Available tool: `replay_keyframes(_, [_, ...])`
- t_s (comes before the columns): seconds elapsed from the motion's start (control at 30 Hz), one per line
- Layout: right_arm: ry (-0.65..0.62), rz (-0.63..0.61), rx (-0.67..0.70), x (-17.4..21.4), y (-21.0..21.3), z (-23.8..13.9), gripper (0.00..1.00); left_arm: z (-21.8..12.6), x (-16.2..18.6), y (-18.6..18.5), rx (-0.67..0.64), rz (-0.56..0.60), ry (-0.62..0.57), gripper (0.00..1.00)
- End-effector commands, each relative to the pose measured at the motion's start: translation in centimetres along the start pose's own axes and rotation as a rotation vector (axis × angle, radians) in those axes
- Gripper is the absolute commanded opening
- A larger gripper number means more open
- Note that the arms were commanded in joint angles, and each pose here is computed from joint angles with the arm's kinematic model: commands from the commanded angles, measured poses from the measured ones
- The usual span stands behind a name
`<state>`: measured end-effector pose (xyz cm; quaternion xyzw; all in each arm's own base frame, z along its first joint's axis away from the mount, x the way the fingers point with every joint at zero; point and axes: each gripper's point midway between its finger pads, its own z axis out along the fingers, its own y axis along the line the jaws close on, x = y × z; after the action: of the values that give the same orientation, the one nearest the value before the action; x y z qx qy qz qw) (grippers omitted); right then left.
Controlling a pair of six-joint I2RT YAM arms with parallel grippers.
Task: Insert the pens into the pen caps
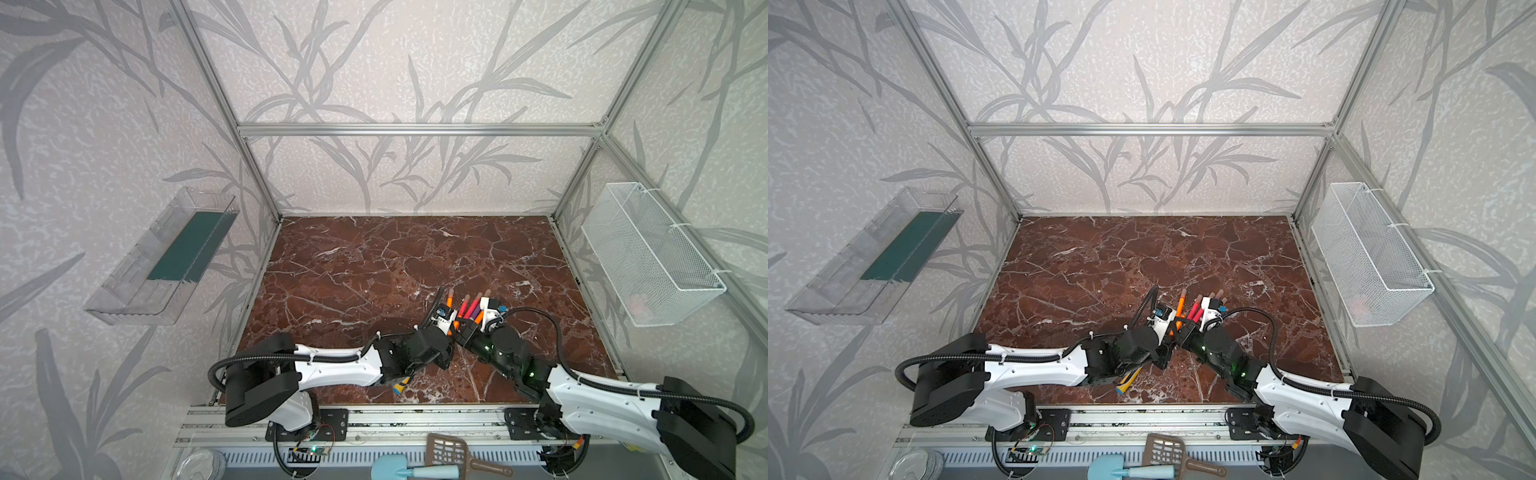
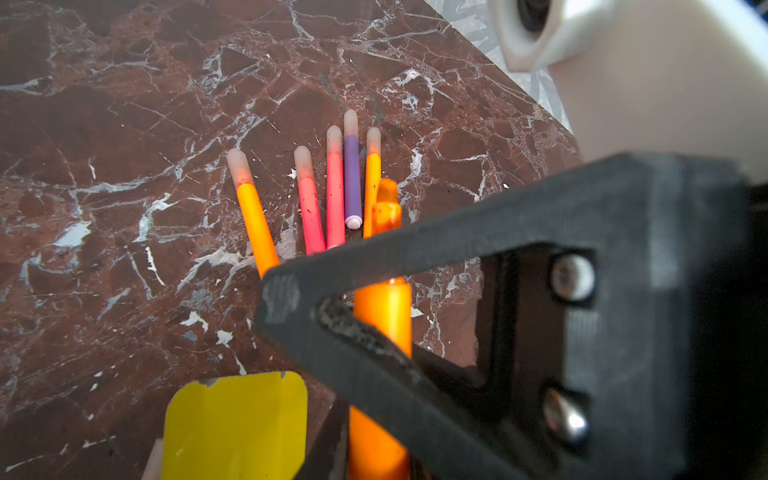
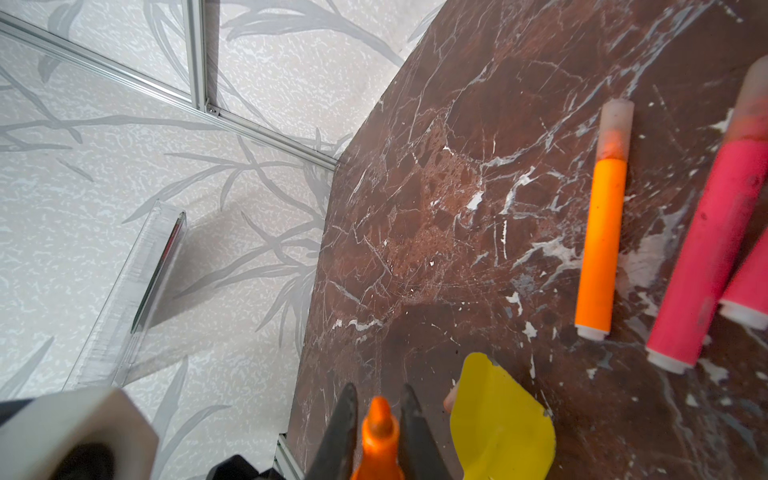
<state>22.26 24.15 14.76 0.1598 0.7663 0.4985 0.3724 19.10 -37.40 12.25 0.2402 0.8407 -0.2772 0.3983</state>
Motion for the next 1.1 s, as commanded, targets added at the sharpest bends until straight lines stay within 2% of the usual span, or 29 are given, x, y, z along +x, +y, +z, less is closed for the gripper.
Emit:
replay_keyframes(0.0, [-0.011,0.011,-0.028,0.0,0.5,-0.2,0.0,0.2,-1.4,-1.0,0.037,-0.015,-0.042,0.23])
replay_keyframes(0.07, [-0.011,0.012,-0.027,0.0,0.5,-0.2,0.0,0.3,-1.4,-1.1,0.042,-0.016,-0.042,0.2])
replay_keyframes(0.23, [-0.012,0.006,-0.02,0.1,0.4,-0.2,0.0,0.4,-1.4,-0.7,0.028,-0.026,-0.047,0.01])
replay_keyframes(0.27, [-0.012,-0.003,-0.017,0.1,0.4,-0.1,0.02,0.4,-1.3,-0.4,0.02,-0.034,-0.047,0.0])
replay_keyframes(0.4, [-0.026,-0.079,0.067,-0.5,-0.3,-0.3,0.36,0.1,-0.9,3.2,-0.045,-0.124,-0.034,0.0])
replay_keyframes(0.5, [-0.068,-0.133,0.155,-1.4,-1.8,-0.9,0.5,-1.2,-0.3,7.4,-0.121,-0.202,-0.03,0.0])
replay_keyframes(0.63, [-0.071,-0.207,0.231,-1.6,-3.1,-0.8,0.45,-4.8,0.2,12.9,-0.288,-0.251,-0.063,0.0])
replay_keyframes(0.77, [0.012,-0.305,0.253,-0.5,-1.9,1.4,0.38,-8.0,0.8,16.9,-0.364,-0.322,-0.097,0.0])
replay_keyframes(1.07, [0.24,-0.516,0.345,3.6,-0.1,8.3,0.36,-12.2,1.9,20.2,-0.438,-0.382,-0.143,0.0])
